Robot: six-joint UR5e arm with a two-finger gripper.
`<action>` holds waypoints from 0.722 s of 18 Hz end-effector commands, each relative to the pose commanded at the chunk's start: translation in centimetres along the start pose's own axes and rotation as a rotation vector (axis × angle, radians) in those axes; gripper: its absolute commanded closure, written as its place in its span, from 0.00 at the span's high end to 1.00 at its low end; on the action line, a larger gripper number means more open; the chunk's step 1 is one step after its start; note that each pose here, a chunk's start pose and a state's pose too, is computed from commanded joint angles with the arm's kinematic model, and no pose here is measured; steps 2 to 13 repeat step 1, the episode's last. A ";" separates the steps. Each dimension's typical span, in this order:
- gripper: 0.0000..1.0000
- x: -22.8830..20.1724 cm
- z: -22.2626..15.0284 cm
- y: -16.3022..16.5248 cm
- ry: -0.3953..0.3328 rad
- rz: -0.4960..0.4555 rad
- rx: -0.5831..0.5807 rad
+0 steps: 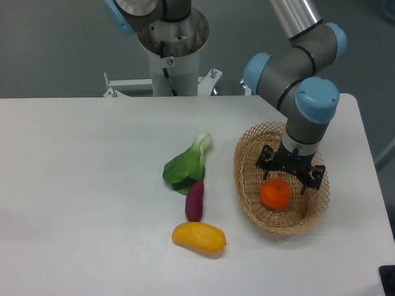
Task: Place the orange in the basket
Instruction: 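Open the gripper to release the orange and hold above the basket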
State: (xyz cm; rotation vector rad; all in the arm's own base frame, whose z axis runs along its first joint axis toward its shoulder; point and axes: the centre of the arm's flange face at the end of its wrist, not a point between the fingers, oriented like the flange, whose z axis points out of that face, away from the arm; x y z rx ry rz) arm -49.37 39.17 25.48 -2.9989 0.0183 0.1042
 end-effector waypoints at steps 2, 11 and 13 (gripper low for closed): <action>1.00 0.0 0.1 0.0 0.001 -0.002 -0.001; 1.00 0.0 0.1 0.0 0.001 -0.002 -0.001; 1.00 0.0 0.1 0.0 0.001 -0.002 -0.001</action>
